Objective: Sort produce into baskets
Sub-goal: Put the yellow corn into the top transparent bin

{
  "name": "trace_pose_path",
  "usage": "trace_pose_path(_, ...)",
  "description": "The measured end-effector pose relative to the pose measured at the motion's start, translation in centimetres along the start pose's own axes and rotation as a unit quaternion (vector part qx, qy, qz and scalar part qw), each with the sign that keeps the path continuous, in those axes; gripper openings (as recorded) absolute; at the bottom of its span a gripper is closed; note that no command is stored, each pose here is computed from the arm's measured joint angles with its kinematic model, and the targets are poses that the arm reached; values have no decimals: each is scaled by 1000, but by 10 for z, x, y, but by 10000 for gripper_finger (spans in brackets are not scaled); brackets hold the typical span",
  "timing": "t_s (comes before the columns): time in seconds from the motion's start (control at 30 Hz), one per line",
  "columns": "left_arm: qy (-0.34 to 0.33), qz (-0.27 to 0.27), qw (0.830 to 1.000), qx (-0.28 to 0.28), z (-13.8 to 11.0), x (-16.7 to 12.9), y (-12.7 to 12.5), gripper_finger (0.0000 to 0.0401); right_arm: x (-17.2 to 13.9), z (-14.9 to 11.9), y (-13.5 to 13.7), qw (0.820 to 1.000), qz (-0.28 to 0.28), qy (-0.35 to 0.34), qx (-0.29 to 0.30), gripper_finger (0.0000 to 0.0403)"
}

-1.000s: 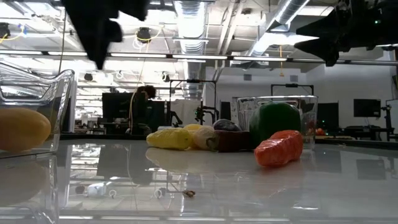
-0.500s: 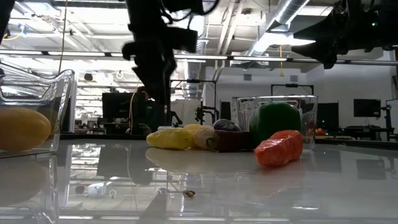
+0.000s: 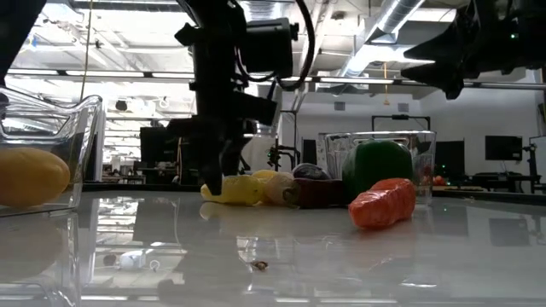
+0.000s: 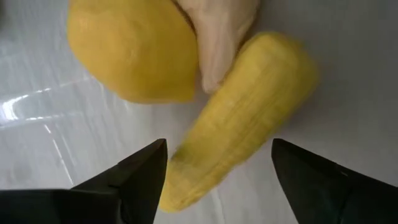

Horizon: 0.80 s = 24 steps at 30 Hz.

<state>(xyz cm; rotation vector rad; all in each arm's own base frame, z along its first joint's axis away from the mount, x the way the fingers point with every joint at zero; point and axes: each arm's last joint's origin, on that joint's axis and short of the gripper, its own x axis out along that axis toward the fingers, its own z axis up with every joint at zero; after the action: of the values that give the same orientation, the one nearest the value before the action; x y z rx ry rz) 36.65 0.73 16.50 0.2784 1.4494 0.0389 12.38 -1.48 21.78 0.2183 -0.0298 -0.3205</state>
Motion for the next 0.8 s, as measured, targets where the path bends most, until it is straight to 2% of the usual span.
trace_pose_path(0.23, -2, 1, 1000, 27, 0, 0, 0, 202, 0, -1, 0, 1000, -2, 3, 3, 256)
trace_pose_path(0.5, -13, 2, 1000, 6, 3, -1, 1, 107, 0, -1, 0, 1000, -1, 3, 7, 256)
trace_pose_path(0.6, -35, -33, 999, -4, 9, -7, 1, 95, 0, -1, 0, 1000, -1, 3, 8, 256)
trace_pose_path(0.7, -64, -80, 995, 3, 17, -17, 2, 97, 0, -1, 0, 1000, -1, 3, 8, 256)
trace_pose_path(0.8, -100, -102, 990, 15, 28, -31, 6, 102, 0, -1, 0, 1000, -1, 3, 8, 256)
